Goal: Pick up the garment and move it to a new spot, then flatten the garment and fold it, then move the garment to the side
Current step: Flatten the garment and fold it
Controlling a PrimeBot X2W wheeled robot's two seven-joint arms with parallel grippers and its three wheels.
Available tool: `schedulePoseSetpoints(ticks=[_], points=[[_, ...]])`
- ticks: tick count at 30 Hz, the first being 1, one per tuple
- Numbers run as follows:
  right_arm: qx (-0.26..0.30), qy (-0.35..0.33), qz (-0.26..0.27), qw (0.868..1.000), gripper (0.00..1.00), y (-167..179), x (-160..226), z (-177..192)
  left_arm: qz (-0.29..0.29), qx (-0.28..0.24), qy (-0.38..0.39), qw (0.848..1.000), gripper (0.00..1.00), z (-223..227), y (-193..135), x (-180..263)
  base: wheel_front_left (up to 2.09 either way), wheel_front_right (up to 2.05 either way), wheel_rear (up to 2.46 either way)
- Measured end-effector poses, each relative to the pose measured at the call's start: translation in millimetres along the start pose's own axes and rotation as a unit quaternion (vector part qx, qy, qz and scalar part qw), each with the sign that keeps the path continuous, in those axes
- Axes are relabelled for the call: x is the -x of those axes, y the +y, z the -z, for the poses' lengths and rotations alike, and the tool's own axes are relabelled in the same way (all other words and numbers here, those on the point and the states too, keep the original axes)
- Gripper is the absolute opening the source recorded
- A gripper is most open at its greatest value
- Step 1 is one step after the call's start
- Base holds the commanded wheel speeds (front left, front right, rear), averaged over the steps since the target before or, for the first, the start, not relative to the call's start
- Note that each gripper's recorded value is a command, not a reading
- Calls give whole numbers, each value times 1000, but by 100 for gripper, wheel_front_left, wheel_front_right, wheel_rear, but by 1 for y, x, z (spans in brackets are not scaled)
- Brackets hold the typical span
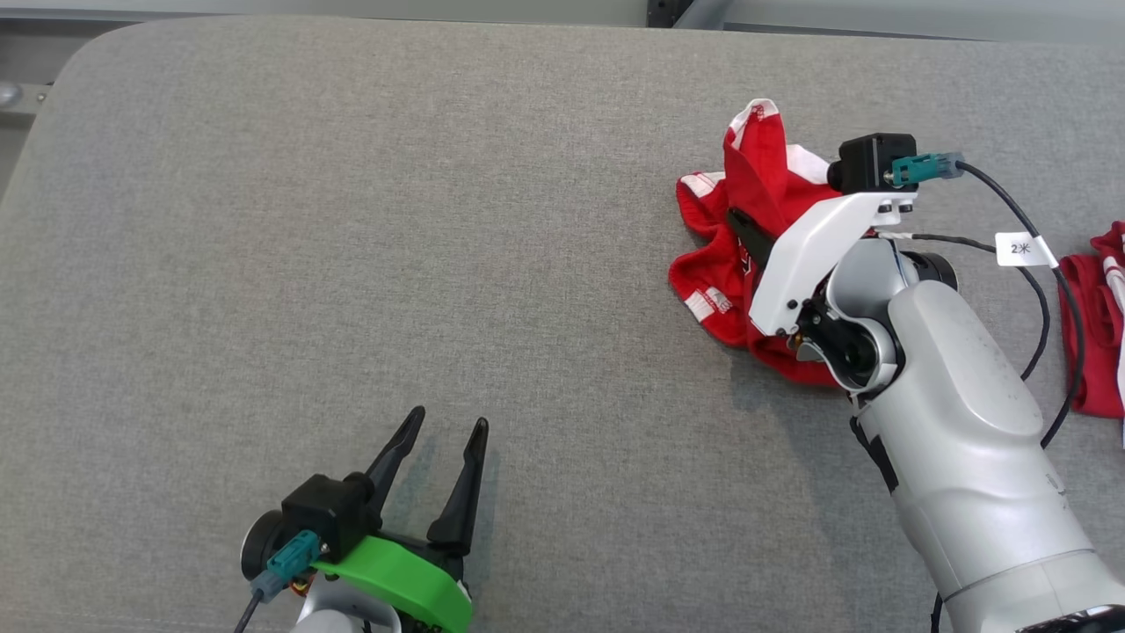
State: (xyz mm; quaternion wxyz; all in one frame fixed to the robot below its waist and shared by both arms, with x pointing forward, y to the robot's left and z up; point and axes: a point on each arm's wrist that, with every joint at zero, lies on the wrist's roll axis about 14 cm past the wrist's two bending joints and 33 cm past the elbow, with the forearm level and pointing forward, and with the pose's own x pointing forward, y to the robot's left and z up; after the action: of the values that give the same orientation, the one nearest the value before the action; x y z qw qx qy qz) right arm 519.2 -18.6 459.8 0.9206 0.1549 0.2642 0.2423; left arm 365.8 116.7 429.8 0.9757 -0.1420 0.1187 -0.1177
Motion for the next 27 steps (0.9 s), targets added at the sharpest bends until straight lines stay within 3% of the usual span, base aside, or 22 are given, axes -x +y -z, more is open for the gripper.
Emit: schedulePoseSetpoints(ticks=[1,2,3,4,12,18,22,27], points=[[2,-2,2,1000,40,0,-1,0,-3,0,2,1000,100,1,2,1,0,0,0],[3,-3,3,1000,49,0,-2,1,-5,0,2,1000,100,2,3,1,0,0,0],[4,-4,3,1000,92,2,-3,1,-6,0,2,1000,100,2,4,2,0,0,0],[5,-8,1,1000,100,4,-3,0,-8,0,2,1000,100,1,5,2,0,0,0],[3,-64,-41,997,100,35,10,-17,-17,2,0,1000,100,3,8,12,0,0,0],[7,-144,-53,988,100,47,46,-39,-27,6,-7,1000,100,1,9,25,0,0,0],[72,-210,2,975,100,14,90,-58,-31,9,-18,999,100,-3,7,33,0,0,0],[124,-260,82,954,100,-32,148,-53,-29,11,-37,999,100,-10,0,42,0,0,0]])
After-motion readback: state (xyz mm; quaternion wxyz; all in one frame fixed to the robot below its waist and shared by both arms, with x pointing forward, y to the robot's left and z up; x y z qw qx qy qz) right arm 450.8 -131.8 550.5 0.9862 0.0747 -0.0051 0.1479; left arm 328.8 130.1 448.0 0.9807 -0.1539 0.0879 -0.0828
